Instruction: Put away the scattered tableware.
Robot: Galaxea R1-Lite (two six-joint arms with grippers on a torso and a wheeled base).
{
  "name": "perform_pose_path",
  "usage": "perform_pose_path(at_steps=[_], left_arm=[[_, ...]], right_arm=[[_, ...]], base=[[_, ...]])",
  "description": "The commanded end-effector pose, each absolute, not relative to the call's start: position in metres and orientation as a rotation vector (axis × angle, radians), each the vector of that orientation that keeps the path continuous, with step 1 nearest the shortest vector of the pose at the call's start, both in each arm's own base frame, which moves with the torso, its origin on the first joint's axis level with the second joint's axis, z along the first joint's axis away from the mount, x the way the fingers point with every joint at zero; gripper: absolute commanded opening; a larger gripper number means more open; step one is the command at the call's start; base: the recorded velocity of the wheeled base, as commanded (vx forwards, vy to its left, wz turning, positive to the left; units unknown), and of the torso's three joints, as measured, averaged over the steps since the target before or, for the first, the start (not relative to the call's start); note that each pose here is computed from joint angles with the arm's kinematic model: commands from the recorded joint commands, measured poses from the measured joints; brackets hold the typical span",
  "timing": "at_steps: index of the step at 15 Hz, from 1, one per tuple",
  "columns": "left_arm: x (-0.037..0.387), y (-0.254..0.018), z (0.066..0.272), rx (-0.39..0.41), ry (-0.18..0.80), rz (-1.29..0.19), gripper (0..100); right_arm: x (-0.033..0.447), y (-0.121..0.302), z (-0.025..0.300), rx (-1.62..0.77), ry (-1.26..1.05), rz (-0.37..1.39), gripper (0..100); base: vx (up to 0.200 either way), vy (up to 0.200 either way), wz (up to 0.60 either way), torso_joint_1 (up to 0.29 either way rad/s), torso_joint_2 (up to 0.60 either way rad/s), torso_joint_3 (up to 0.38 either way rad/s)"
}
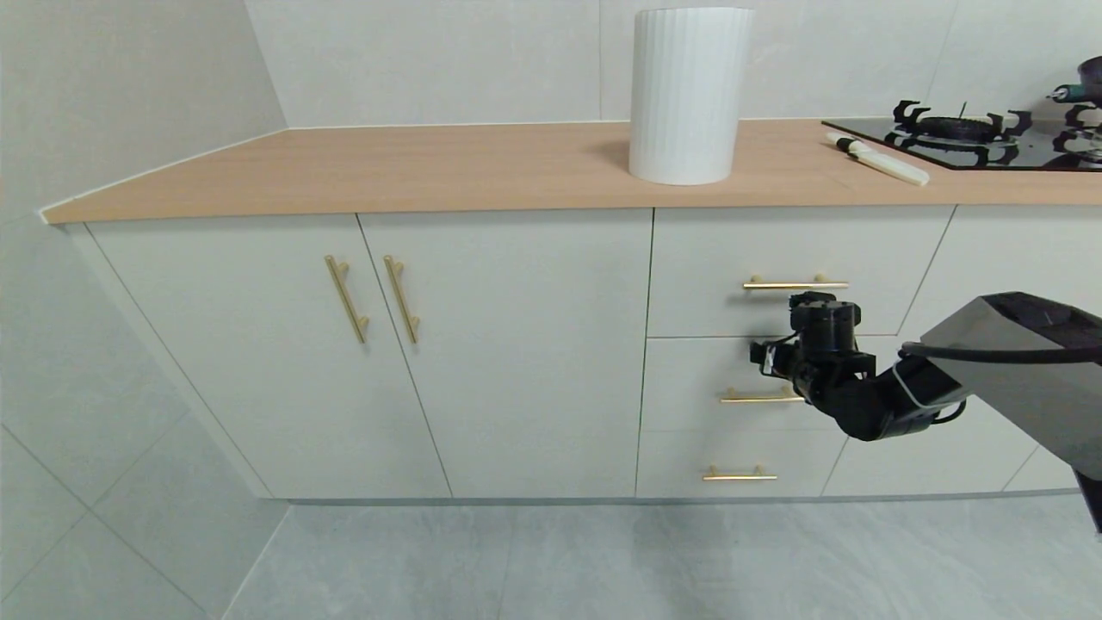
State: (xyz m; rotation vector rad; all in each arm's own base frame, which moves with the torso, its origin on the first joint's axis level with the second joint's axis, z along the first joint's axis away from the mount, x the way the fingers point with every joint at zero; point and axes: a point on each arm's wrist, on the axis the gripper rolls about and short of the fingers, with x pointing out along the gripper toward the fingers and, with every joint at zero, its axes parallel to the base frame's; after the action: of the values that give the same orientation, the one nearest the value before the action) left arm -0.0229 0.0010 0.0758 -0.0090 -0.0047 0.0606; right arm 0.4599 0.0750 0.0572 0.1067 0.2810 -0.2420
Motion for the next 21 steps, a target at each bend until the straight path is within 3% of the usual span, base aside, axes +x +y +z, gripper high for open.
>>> perform_pose_path(at_steps=[1, 5, 7, 9, 11, 14, 18, 19, 21], left_arm=[[-0.023, 0.001, 0.076, -0.009, -0.005, 0.061, 100], [-0.023, 0.001, 0.076, -0.009, -0.005, 0.061, 100], [-0.023, 0.001, 0.076, -0.009, -0.005, 0.061, 100], [-0.023, 0.001, 0.076, -0.009, -0.003, 0.061, 100], [-0.023, 0.001, 0.076, -0.009, -0.005, 0.061, 100], [-0.023, 0.001, 0.076, -0.009, -0.005, 0.061, 100], [-0.023, 0.001, 0.076, -0.009, -0.003, 0.061, 100], [-0.023, 0.001, 0.076, -0.009, -0.005, 0.061, 100], [-0.023, 0.001, 0.076, -0.009, -0.005, 0.061, 100]], right_arm=[[0.445, 0.072, 0.075, 0.107, 0.272, -0.242, 100], [0.372, 0.059, 0.157, 0.135, 0.176, -0.231, 100], [0.308, 0.047, 0.212, 0.166, 0.053, -0.236, 100], [0.242, 0.033, 0.238, 0.127, -0.03, -0.287, 100], [0.178, 0.011, 0.25, 0.056, -0.11, -0.359, 100], [0.12, -0.025, 0.249, 0.037, -0.16, -0.573, 100], [0.025, -0.009, 0.224, 0.022, -0.241, -0.376, 100], [0.008, -0.003, 0.215, 0.025, -0.224, -0.216, 100], [-0.009, 0.001, 0.2, 0.065, -0.17, -0.076, 100]], base=[[0.0, 0.0, 0.0, 0.0, 0.0, 0.0], [0.0, 0.0, 0.0, 0.0, 0.0, 0.0], [0.0, 0.0, 0.0, 0.0, 0.0, 0.0], [0.0, 0.0, 0.0, 0.0, 0.0, 0.0], [0.0, 0.0, 0.0, 0.0, 0.0, 0.0], [0.0, 0.0, 0.0, 0.0, 0.0, 0.0], [0.0, 0.0, 0.0, 0.0, 0.0, 0.0], [0.0, 0.0, 0.0, 0.0, 0.0, 0.0], [0.0, 0.0, 0.0, 0.0, 0.0, 0.0]])
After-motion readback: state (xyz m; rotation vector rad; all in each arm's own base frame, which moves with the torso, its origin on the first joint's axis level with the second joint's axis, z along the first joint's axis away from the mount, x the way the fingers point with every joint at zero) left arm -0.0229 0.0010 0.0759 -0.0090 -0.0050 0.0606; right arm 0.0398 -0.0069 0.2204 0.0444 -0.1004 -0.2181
